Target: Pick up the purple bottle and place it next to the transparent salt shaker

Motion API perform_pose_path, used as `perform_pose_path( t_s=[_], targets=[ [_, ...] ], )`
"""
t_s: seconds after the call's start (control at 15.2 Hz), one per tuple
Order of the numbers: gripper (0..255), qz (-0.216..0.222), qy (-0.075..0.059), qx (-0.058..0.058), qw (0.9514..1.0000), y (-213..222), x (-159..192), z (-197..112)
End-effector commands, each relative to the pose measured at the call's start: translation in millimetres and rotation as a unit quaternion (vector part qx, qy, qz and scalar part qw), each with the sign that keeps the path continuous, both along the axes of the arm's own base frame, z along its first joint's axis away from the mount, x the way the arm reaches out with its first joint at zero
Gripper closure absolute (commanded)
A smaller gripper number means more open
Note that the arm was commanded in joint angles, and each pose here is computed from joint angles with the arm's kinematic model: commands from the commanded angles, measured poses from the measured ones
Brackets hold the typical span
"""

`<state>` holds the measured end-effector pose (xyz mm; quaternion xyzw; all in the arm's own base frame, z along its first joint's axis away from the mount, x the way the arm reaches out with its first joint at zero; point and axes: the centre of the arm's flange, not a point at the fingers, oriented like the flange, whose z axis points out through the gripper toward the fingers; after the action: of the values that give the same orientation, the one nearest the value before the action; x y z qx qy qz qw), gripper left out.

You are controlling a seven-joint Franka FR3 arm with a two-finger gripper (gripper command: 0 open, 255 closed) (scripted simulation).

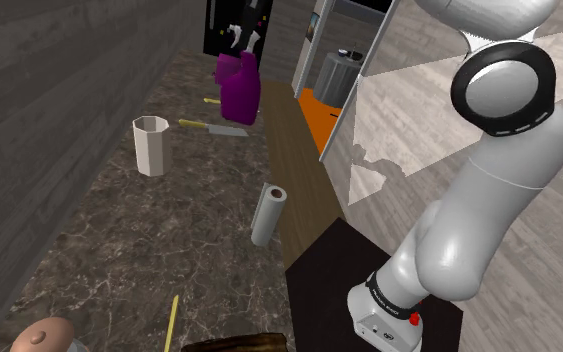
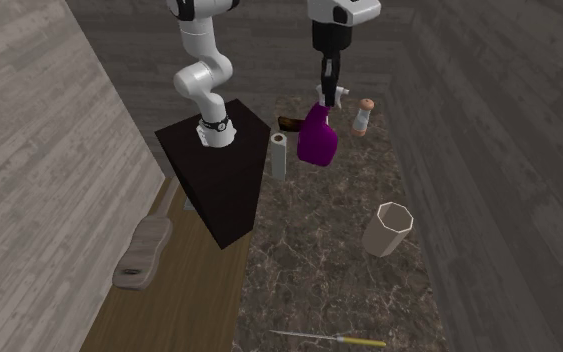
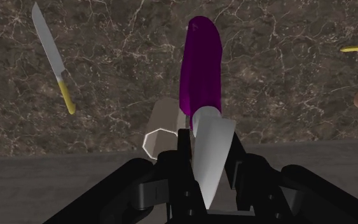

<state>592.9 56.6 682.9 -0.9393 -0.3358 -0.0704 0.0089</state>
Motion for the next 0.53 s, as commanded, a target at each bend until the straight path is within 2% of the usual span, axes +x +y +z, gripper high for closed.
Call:
perform_pose_path(
  t_s=[0.0, 0.46],
  targets=[
    [255, -0.001, 0.0, 0.0, 1.0, 25, -10, -1],
    [255, -0.001, 0.0, 0.0, 1.0, 113, -39, -9]
  ],
)
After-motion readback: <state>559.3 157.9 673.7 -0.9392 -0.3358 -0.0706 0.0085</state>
